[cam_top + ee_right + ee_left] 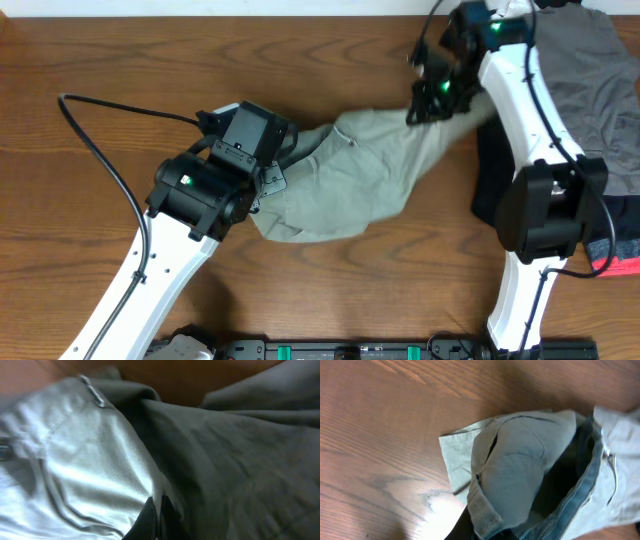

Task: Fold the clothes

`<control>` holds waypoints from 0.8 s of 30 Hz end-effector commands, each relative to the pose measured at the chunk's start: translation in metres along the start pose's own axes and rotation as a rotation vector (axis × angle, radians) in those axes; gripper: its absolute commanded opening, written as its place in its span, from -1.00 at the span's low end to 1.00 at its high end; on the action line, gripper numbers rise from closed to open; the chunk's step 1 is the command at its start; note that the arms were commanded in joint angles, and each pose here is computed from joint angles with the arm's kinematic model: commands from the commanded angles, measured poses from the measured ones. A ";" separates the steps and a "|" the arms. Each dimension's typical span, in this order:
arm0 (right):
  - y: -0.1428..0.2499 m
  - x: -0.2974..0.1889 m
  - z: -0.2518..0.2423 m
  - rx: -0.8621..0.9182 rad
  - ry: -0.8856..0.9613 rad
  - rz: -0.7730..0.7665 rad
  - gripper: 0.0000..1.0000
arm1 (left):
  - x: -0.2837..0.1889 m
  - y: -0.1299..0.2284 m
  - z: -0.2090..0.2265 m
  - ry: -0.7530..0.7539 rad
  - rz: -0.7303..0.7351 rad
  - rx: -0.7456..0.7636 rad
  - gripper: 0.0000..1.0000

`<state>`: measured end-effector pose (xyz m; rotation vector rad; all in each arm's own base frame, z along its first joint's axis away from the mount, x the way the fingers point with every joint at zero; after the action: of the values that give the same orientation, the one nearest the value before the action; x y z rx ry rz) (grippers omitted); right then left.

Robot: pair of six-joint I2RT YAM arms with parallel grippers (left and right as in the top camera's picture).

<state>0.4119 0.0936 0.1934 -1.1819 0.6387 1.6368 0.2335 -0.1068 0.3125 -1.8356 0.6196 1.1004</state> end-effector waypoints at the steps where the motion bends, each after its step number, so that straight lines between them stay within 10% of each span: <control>1: 0.016 0.026 -0.011 0.068 0.070 0.121 -0.80 | 0.007 -0.002 0.001 -0.040 -0.008 0.032 -0.88; 12: -0.038 0.001 -0.003 -0.100 0.051 -0.205 0.36 | 0.027 0.000 -0.006 -0.086 0.039 0.048 -0.88; 24: -0.054 0.071 0.012 -0.284 0.003 -0.125 0.50 | 0.032 0.001 -0.008 -0.097 0.047 0.052 -0.88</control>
<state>0.4528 0.1452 0.1639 -1.4106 0.3427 1.5809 0.2506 -0.1148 0.2883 -1.7446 0.6372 1.1834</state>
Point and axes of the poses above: each gripper's point midway between its finger pads, its own x axis out along the fingers, its own z axis along the line the jaws close on, y = z × x, the point moved 9 cm from there along -x, back along the fingers, and after that the axes turned 9 degrees about -x, right-handed, at the moved point
